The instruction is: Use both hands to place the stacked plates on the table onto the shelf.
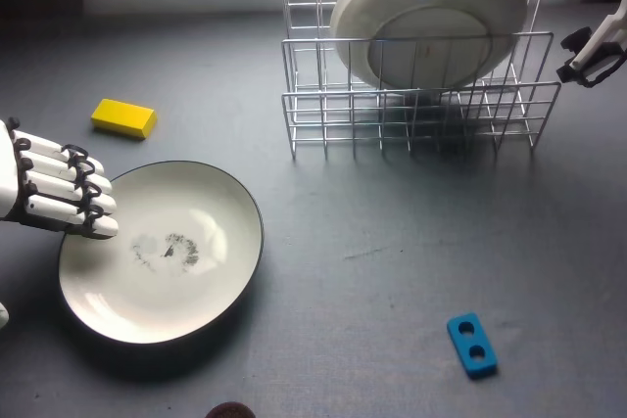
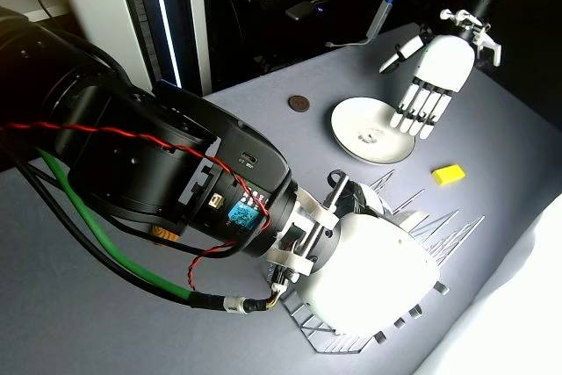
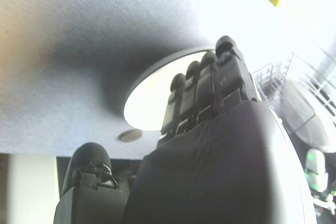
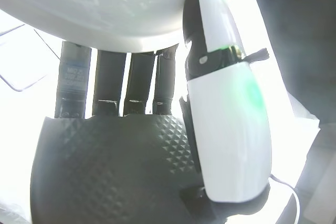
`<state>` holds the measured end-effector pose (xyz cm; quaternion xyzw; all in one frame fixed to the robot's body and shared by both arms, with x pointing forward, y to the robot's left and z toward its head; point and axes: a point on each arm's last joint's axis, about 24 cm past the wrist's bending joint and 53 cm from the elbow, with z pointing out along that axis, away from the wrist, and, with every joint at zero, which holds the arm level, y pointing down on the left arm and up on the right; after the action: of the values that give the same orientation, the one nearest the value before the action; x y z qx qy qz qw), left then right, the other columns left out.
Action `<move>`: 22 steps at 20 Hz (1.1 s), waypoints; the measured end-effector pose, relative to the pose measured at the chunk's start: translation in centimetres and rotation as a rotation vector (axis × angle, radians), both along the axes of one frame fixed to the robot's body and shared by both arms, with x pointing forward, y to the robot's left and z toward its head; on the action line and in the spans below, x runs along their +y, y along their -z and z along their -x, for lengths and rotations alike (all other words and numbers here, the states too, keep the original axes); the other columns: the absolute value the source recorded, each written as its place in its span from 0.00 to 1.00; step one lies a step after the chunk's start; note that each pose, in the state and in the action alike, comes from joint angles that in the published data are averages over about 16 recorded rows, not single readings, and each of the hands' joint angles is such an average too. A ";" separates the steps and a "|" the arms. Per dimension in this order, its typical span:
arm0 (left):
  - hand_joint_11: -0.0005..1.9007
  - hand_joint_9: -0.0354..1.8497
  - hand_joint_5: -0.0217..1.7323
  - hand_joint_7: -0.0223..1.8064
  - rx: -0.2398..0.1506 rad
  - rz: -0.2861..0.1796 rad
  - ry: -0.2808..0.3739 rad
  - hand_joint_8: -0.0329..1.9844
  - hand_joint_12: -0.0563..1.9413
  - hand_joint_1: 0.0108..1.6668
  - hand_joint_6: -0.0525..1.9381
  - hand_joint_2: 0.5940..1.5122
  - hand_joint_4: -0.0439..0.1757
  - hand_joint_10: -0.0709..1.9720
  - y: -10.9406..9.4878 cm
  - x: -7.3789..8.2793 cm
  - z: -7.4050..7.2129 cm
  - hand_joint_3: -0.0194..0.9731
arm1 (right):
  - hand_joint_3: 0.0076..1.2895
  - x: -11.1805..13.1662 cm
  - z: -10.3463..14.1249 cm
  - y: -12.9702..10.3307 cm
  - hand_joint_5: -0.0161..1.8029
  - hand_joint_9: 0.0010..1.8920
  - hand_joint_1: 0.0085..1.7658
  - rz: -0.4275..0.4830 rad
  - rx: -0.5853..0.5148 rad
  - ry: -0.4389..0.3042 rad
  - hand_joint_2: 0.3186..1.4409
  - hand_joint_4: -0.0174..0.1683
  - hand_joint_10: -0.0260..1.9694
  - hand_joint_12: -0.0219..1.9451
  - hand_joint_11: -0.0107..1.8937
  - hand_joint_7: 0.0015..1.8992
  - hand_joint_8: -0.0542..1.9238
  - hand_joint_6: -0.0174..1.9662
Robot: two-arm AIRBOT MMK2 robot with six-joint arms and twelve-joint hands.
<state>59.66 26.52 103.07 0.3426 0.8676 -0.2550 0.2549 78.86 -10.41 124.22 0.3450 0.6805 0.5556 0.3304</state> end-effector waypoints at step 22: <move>0.01 0.02 0.02 0.02 -0.002 0.000 0.000 0.02 0.02 0.00 0.03 0.57 0.20 0.04 0.0 0.0 0.0 0.04 | 0.00 0.2 0.2 0.1 0.45 0.49 0.54 -0.006 0.015 -0.010 0.67 0.08 0.02 0.65 0.32 0.48 0.04 0.04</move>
<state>59.70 26.53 103.10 0.3428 0.8674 -0.2546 0.2555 78.68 -10.18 124.10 0.3465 0.6831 0.5568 0.3214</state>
